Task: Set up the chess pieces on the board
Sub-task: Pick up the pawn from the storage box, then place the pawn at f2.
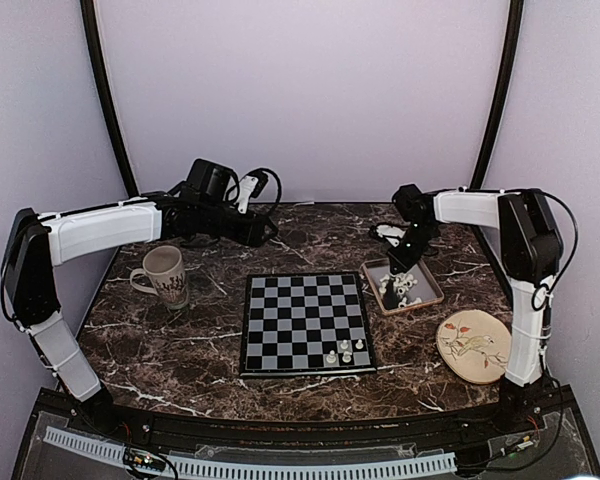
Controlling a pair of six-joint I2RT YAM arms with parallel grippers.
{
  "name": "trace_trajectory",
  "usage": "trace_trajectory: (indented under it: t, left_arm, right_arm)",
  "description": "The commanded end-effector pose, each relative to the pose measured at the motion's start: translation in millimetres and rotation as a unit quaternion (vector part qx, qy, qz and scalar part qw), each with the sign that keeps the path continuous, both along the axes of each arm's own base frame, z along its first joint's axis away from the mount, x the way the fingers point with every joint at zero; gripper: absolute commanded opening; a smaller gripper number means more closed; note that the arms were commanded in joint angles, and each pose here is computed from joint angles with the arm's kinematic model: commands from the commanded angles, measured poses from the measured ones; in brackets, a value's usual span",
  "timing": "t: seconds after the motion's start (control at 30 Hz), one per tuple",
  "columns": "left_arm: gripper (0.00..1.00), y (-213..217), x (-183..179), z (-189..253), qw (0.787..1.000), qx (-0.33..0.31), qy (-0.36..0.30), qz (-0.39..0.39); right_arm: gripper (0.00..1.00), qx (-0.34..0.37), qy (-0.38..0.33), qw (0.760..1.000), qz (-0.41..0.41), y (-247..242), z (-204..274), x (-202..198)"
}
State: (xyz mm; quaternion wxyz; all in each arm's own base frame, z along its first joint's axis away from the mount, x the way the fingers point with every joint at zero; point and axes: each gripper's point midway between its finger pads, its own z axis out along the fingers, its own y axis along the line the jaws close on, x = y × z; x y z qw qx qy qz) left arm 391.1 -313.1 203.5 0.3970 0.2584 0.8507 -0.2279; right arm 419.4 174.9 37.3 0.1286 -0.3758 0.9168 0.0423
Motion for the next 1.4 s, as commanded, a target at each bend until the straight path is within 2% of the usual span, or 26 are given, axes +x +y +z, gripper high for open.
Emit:
trace_trajectory:
  t: [0.0, 0.4, 0.63, 0.83, 1.03, 1.13, 1.37]
  left_arm:
    - [0.54, -2.4, -0.8, 6.3, 1.0, -0.003, -0.004, -0.008]
    - [0.54, -2.3, -0.5, 4.5, 1.0, -0.001, -0.001, -0.007]
    - [0.54, -0.7, 1.2, 3.5, 1.0, -0.002, -0.002, 0.001]
    - [0.54, 2.7, 3.3, 3.7, 1.0, 0.001, -0.006, 0.012]
    - [0.54, 4.2, 3.9, 5.2, 1.0, 0.004, -0.009, 0.015]
    - [0.54, 7.1, 5.0, 7.2, 1.0, 0.008, -0.015, 0.021]
    - [0.54, 8.3, 4.9, 10.2, 1.0, 0.009, -0.02, 0.021]
  right_arm:
    - [0.06, 0.053, -0.019, 0.998, -0.017, 2.8, 35.7, 9.7]
    - [0.06, 0.093, -0.03, 0.995, 0.002, 11.3, 64.7, -7.8]
    - [0.07, 0.097, -0.057, 0.988, 0.104, 55.7, 85.5, -48.3]
    - [0.08, 0.101, -0.053, 0.964, 0.239, 112.1, 85.6, -115.1]
    - [0.09, 0.031, -0.031, 0.938, 0.343, 142.6, 53.0, -167.3]
    - [0.09, 0.002, -0.021, 0.926, 0.377, 150.4, 36.0, -183.0]
    - [0.11, -0.003, 0.023, 0.905, 0.424, 163.5, 17.0, -219.0]
